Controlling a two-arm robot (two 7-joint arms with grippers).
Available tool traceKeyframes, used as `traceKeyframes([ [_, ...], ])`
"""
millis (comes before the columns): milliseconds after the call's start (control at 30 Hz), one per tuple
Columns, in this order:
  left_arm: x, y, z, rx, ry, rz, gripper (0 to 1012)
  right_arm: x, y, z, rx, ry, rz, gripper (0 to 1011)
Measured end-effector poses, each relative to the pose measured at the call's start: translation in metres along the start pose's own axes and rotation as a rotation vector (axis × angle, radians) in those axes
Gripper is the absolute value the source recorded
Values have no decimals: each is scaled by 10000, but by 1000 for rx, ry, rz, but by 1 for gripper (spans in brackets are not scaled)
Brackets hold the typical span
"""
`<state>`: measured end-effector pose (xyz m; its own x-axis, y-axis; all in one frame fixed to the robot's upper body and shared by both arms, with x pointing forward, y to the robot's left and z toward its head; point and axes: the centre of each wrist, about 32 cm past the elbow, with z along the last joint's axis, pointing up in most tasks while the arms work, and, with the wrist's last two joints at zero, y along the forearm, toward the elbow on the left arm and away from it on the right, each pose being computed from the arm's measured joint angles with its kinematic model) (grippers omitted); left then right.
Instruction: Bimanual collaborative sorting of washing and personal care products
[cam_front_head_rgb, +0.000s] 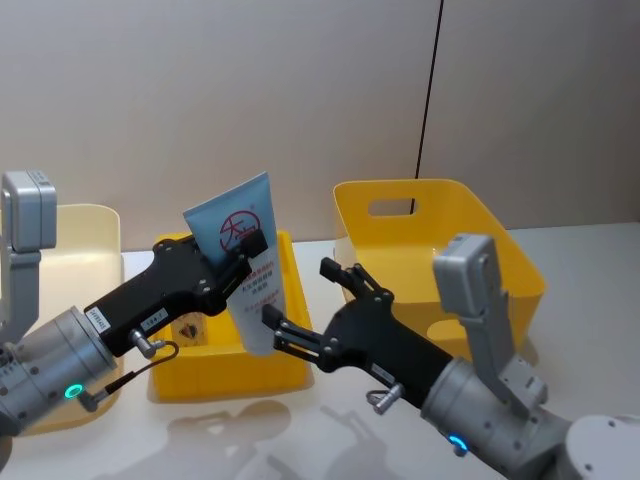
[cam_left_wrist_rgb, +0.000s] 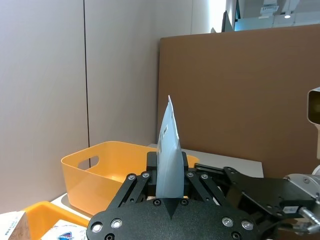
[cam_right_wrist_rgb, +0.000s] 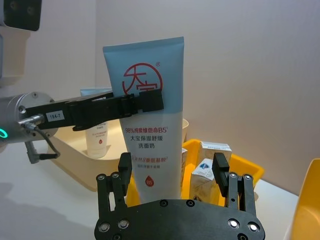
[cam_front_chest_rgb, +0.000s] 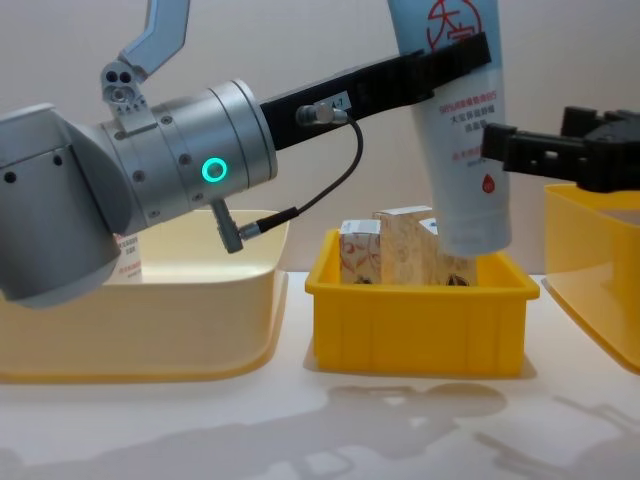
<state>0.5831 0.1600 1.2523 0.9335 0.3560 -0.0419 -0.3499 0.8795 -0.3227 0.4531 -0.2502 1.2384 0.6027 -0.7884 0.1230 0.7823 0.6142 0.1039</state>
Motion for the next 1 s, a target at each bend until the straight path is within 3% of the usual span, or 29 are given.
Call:
traceKeyframes([
  [467,0,0,0,0,0,0,226,-6,279,-81,-5,-10,32,1001],
  [1000,0,0,0,0,0,0,226,-57,440,-173,-27,-22,45,1001],
])
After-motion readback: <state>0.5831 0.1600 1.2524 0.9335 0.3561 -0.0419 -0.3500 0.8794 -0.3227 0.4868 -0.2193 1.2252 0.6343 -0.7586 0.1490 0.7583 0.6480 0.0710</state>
